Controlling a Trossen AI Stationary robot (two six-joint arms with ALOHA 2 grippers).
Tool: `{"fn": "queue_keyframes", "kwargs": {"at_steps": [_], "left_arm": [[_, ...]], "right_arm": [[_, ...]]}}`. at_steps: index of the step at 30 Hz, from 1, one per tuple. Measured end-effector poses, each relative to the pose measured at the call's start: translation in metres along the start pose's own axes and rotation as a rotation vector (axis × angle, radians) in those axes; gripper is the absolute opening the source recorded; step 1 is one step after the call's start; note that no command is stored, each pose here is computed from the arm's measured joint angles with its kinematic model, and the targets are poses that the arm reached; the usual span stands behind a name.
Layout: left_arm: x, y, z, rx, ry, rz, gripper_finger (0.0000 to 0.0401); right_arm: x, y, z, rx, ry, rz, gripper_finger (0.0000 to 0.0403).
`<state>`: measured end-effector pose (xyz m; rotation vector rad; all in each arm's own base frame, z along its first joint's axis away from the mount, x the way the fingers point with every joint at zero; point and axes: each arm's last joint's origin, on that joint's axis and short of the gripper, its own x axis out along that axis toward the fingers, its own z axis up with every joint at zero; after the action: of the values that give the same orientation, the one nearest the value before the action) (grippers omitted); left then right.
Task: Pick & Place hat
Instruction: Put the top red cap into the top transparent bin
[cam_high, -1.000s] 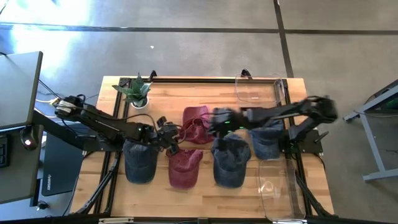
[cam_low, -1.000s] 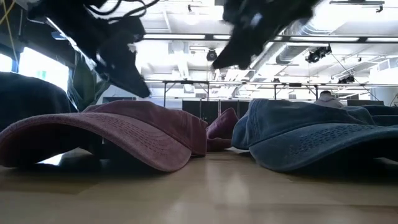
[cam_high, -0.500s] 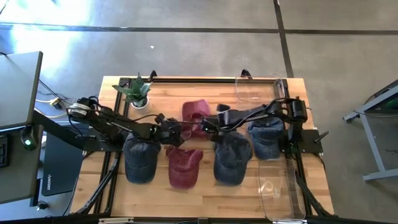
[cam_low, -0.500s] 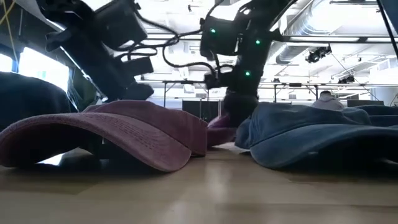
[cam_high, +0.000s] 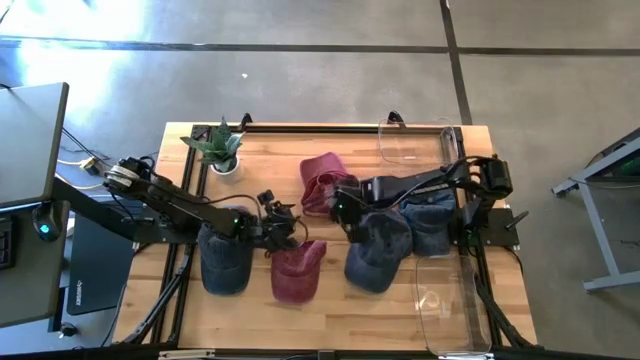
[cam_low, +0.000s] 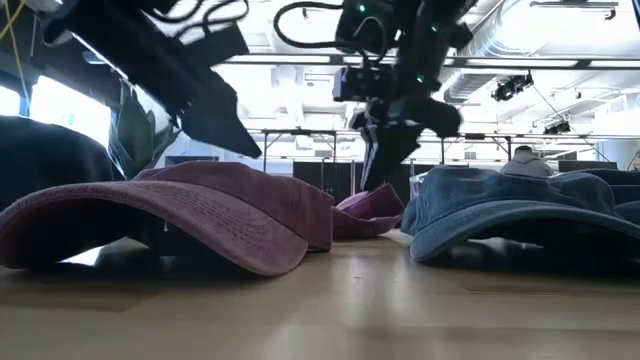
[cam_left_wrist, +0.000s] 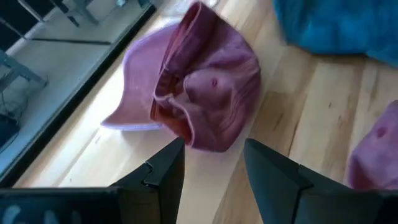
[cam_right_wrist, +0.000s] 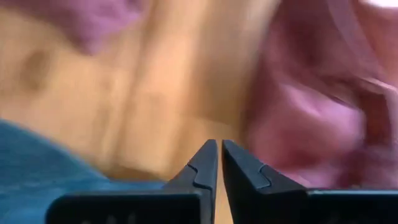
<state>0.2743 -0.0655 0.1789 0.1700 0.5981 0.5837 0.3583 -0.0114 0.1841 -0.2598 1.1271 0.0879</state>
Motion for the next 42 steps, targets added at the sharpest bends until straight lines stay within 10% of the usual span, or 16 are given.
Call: {"fn": "queue_keyframes", "kwargs": {"at_steps": [13, 24, 32, 42], "left_arm": [[0.049, -0.005, 0.003, -0.023, -0.06, -0.115, 0.016], [0.087, 0.034, 0.033, -0.187, -0.035, -0.227, 0.016], [0.1, 0.054, 0.013, -0.257, 0.186, -0.309, 0.016], [0.098, 0.06, 0.001, -0.233, 0.281, -0.08, 0.016]], "right_arm": [[0.045, 0.013, -0.043, -0.125, -0.185, -0.276, 0.017], [0.059, 0.012, -0.05, -0.131, -0.252, -0.21, 0.0014], [0.049, 0.034, -0.048, -0.193, -0.193, -0.242, 0.0012], [0.03, 0.058, -0.041, -0.31, -0.23, -0.156, 0.0007]]}}
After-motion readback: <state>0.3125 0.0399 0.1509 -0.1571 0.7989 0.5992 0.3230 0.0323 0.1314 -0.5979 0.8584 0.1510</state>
